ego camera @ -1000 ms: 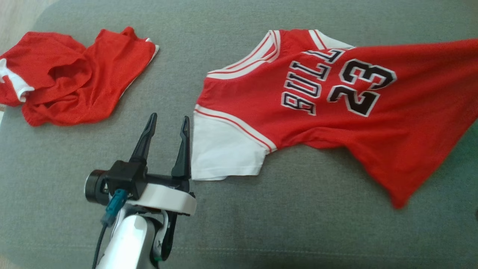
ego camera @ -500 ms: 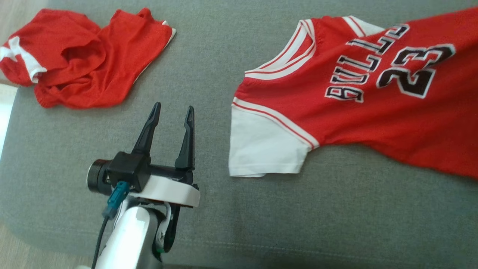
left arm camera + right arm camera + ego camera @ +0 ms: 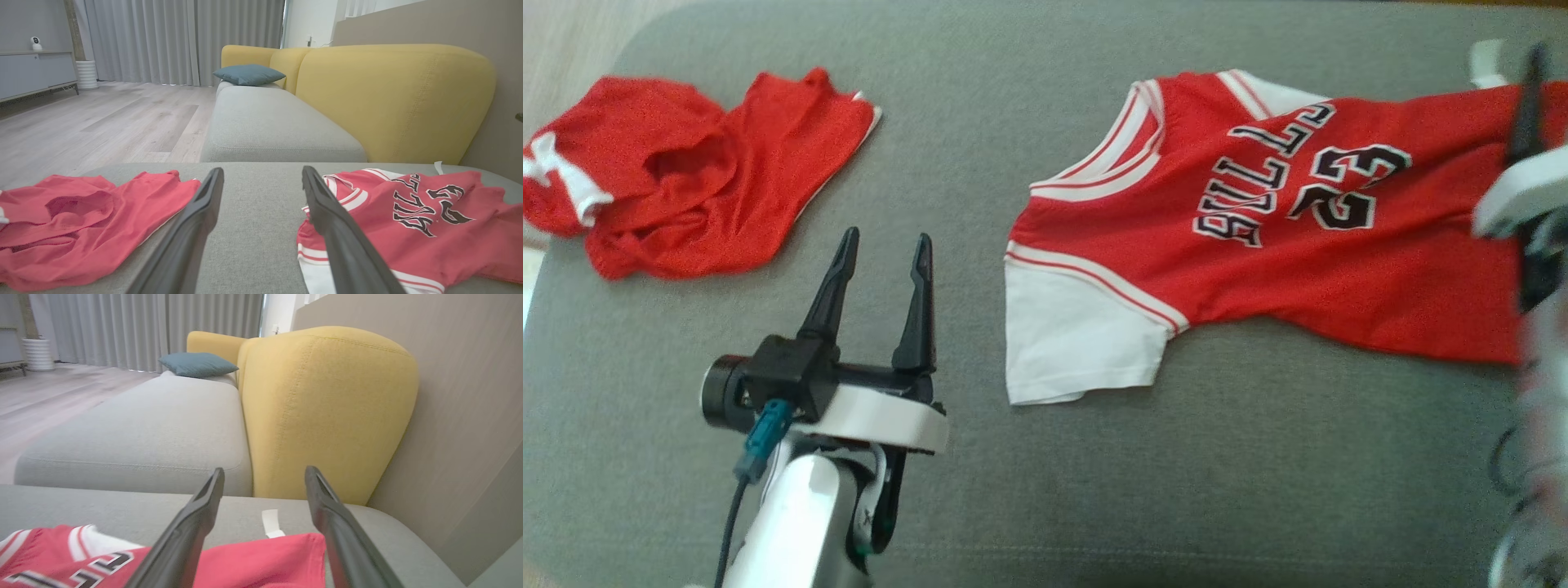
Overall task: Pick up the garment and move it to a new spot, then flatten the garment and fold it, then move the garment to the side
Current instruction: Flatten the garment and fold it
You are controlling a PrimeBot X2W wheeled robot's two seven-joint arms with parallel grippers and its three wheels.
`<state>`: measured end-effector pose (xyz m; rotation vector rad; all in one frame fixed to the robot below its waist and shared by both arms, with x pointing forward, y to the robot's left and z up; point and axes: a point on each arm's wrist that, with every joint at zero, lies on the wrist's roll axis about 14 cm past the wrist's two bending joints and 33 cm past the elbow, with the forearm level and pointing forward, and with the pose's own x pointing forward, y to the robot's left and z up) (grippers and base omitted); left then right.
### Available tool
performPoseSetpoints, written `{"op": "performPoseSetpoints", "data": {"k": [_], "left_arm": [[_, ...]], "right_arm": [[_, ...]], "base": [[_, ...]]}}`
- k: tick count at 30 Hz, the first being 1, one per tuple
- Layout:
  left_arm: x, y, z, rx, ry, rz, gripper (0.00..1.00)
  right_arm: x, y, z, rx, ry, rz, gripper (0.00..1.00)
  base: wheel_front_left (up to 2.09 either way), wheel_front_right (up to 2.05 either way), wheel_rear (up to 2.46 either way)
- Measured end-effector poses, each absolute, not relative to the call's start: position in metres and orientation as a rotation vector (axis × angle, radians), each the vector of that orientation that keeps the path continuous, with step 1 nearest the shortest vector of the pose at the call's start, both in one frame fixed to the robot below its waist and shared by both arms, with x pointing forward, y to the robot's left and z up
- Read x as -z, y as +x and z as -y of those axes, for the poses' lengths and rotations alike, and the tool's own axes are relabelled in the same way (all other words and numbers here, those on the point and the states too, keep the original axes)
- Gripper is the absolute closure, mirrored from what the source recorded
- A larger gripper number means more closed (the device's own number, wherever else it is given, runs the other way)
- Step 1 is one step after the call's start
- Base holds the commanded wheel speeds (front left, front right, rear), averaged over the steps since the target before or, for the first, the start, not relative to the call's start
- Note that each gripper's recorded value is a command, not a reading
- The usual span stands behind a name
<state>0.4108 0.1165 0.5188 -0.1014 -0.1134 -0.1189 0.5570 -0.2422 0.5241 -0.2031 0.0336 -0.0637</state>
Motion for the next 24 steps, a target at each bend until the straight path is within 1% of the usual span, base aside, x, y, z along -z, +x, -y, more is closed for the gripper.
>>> {"op": "performPoseSetpoints", "data": {"k": [6, 7, 10, 15, 18, 24], "left_arm": [[-0.529, 0.399, -0.102, 0.161, -0.114, 0.137, 0.0], [-0.529, 0.393, -0.096, 0.176, -0.12, 0.136, 0.0], [-0.532, 0.387, -0.085, 0.21, -0.136, 0.14, 0.0], [-0.535, 0.383, -0.064, 0.277, -0.139, 0.144, 0.0], [-0.531, 0.381, -0.061, 0.287, -0.141, 0.132, 0.0], [-0.522, 0.382, -0.052, 0.309, -0.148, 0.1, 0.0]], "right_arm": [[-0.526, 0.506, 0.213, 0.01, -0.125, 0.035, 0.0], [-0.52, 0.484, 0.213, 0.015, -0.088, 0.038, 0.0], [-0.508, 0.448, 0.218, 0.032, -0.061, 0.03, 0.0], [-0.495, 0.402, 0.228, 0.068, -0.04, 0.018, 0.0], [-0.491, 0.389, 0.227, 0.069, -0.035, 0.011, 0.0], [-0.5, 0.387, 0.224, 0.062, -0.024, 0.043, 0.0]], "base": [[0.0, 0.0, 0.0], [0.0, 0.0, 0.0], [0.0, 0.0, 0.0], [0.0, 0.0, 0.0], [0.0, 0.0, 0.0], [0.0, 0.0, 0.0]]}}
